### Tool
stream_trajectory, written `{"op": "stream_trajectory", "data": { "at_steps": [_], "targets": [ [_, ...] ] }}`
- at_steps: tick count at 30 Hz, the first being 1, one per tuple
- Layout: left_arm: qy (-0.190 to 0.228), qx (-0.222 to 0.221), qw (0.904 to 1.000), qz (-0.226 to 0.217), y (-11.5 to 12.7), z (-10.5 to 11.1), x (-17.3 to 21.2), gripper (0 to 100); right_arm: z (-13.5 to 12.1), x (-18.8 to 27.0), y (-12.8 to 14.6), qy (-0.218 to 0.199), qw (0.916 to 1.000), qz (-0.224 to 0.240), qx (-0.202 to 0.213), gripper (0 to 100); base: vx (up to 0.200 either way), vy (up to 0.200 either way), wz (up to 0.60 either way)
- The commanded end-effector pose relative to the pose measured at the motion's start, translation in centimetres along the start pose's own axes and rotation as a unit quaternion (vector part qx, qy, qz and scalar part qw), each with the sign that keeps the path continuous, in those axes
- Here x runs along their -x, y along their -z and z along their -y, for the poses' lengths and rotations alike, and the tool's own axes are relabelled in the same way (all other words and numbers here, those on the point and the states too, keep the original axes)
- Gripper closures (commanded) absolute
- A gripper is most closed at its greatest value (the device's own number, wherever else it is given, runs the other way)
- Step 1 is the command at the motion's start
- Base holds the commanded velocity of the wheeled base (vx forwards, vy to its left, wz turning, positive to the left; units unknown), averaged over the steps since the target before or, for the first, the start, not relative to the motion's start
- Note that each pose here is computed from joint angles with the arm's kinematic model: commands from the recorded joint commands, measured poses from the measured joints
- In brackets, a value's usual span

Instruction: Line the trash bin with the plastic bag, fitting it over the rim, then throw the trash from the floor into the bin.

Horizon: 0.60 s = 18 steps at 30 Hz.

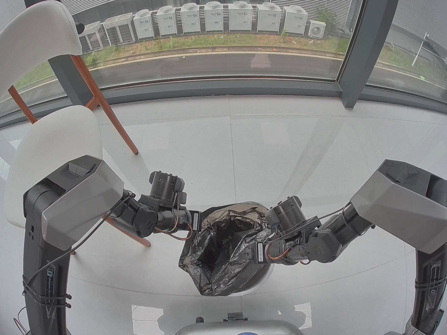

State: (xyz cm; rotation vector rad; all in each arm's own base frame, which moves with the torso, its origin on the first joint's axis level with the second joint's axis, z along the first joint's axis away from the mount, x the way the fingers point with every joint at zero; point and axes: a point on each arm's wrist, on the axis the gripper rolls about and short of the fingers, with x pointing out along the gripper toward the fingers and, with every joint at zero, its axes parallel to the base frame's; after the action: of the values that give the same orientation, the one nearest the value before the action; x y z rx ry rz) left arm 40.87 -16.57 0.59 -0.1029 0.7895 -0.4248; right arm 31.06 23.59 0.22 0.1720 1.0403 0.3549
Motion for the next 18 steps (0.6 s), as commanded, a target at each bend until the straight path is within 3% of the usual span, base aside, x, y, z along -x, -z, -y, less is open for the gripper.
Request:
{"op": "stream_trajectory", "data": {
  "at_steps": [1, 18],
  "targets": [
    [-0.001, 0.001, 1.0000, -0.002, 0.12, -0.06, -0.14, 100, 0.07, -0.93, 0.23, -0.003, 1.0000, 0.005, 0.001, 0, 0.000, 0.000, 0.00],
    [0.001, -0.001, 1.0000, 0.003, -0.13, 0.12, -0.20, 100, 0.24, -1.02, -0.07, -0.008, 0.9999, 0.015, -0.003, 0, 0.000, 0.000, 0.00]
  ]
}}
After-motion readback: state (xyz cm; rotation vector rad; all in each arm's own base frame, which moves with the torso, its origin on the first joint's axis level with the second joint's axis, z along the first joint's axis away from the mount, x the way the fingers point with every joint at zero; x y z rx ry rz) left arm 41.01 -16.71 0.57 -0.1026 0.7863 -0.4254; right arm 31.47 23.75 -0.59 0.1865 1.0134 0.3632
